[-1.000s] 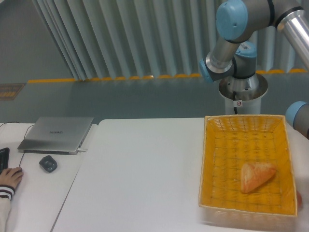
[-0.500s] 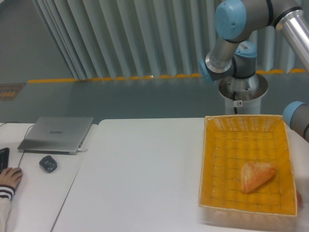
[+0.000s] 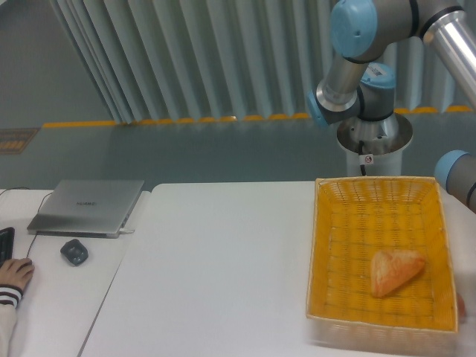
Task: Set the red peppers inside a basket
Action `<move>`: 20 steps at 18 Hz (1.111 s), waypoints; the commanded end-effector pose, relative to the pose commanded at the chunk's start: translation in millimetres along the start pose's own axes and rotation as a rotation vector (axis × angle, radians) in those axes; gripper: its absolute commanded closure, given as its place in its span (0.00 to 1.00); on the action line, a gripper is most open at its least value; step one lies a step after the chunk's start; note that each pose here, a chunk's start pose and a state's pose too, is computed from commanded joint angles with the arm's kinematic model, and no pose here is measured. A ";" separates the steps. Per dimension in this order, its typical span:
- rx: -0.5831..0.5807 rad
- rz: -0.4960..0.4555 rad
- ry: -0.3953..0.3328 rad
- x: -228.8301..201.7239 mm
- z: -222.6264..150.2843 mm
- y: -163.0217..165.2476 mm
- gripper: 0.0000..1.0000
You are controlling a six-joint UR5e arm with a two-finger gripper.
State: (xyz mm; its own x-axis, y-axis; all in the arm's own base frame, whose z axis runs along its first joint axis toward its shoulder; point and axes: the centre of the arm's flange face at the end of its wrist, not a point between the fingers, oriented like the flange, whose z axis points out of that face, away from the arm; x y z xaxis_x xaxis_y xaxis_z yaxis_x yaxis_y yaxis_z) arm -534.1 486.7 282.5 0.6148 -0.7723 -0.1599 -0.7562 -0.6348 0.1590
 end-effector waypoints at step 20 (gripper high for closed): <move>0.094 -0.071 0.012 23.7 -93.9 10.0 0.65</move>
State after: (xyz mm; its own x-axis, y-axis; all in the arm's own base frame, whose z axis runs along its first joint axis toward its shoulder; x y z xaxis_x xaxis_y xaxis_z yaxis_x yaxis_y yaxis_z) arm -506.1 459.9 371.7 0.6696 -0.7262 -0.1556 -0.7281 -0.6832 0.0557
